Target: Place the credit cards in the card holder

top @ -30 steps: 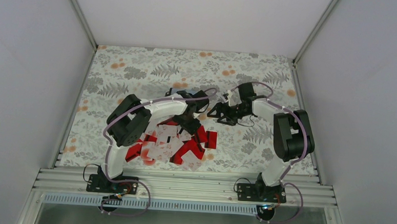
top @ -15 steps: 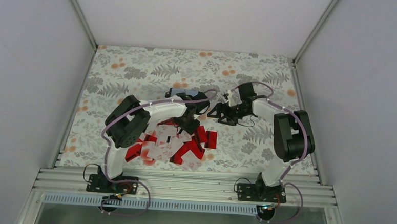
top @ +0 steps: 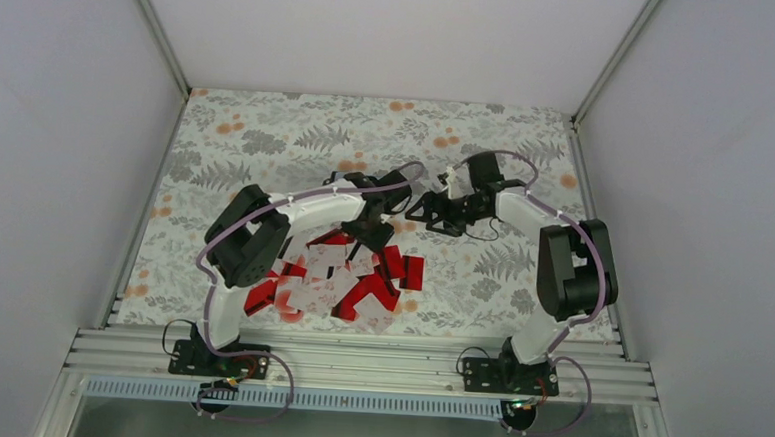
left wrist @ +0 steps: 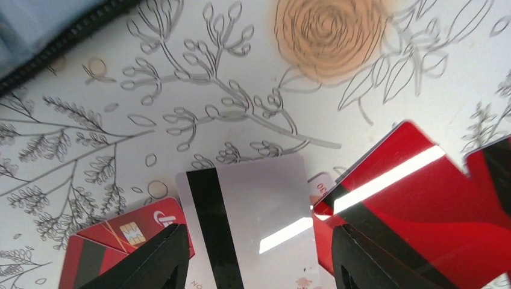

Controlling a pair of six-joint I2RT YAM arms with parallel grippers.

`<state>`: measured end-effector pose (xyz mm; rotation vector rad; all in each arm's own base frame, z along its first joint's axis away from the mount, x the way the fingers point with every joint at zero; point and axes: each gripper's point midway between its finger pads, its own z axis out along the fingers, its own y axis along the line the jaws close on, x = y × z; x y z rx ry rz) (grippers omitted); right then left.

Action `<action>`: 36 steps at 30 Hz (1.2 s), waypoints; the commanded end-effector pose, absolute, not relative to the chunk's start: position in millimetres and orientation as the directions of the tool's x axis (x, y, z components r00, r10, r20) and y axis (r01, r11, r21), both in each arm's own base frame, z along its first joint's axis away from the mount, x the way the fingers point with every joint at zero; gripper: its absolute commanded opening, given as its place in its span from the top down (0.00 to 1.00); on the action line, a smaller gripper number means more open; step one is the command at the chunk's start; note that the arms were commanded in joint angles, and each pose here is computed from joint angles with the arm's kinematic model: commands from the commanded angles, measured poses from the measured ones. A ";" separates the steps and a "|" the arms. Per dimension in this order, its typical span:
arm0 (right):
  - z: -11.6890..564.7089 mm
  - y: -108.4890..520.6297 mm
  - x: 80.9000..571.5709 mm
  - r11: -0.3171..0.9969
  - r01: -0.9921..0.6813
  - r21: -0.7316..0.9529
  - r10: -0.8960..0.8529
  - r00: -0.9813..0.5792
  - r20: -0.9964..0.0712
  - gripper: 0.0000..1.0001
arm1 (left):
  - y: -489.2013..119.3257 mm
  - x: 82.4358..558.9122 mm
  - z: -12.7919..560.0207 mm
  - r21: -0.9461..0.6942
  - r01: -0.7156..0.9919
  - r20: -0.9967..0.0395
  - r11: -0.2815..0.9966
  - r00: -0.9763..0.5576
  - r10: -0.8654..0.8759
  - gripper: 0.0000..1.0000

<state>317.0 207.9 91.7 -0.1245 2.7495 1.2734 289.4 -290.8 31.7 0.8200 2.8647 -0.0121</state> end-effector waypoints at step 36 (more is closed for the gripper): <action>100.9 187.3 325.4 0.660 -0.100 0.745 0.033 -0.986 -0.162 0.11 | -258.3 274.0 -13.0 0.044 0.429 -0.012 0.902 -0.903 0.430 0.38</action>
